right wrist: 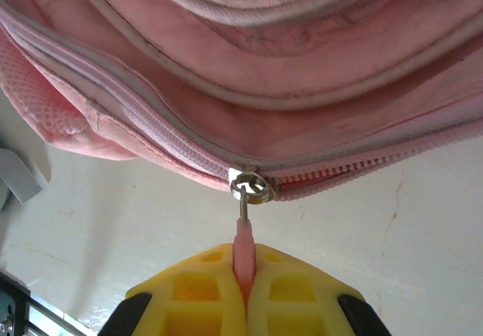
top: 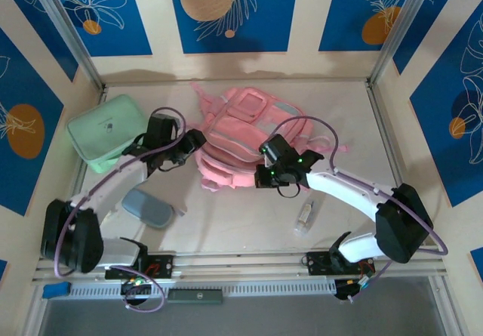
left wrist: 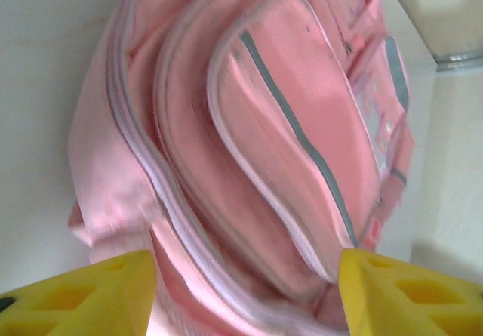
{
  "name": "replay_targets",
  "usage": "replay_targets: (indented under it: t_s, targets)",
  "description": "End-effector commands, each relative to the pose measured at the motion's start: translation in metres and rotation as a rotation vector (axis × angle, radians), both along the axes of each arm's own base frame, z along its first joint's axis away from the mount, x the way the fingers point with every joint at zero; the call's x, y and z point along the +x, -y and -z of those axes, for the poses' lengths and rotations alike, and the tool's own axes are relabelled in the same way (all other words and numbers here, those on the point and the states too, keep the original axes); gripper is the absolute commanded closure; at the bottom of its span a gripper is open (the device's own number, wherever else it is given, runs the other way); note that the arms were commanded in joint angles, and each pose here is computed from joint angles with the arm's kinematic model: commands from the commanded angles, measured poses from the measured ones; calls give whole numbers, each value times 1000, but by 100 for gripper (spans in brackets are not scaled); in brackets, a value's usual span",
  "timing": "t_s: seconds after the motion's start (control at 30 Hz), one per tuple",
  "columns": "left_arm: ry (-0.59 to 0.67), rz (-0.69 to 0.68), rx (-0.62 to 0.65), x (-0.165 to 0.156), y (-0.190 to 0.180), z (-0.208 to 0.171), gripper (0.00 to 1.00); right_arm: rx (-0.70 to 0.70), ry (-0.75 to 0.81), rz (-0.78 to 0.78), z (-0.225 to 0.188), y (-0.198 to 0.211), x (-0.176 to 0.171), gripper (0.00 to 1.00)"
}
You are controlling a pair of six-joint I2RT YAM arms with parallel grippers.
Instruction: Pack books, pencil case, and school supplies into a backpack
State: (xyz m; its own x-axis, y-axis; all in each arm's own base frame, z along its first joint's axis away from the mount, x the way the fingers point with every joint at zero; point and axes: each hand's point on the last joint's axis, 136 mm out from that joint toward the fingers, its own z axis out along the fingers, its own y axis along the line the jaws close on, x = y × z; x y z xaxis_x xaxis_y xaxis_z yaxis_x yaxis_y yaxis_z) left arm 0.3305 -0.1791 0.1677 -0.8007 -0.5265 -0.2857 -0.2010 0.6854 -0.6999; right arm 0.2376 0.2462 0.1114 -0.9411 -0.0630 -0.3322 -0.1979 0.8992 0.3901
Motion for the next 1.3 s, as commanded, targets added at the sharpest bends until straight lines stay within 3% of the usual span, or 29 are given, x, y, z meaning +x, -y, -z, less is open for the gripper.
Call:
replay_targets:
  t_s: [0.0,0.2,0.63,0.8,1.07,1.27]
  targets:
    - [-88,8,-36,-38,23,1,28,4,33,13,-8,-9,6,100]
    - [-134,-50,-195,-59,80,4,25,8,37,17,-4,-10,4,100]
    - [-255,-323,-203,-75,102,46,21,35,44,-11,3,-19,0,100]
    - [-265,-391,-134,-78,105,54,23,21,48,-14,9,-17,-3,100]
    - [-273,-431,-59,-71,108,86,32,-55,13,-3,28,-9,-5,100]
    - [-255,-444,10,-66,97,101,59,-139,29,11,30,1,-3,100]
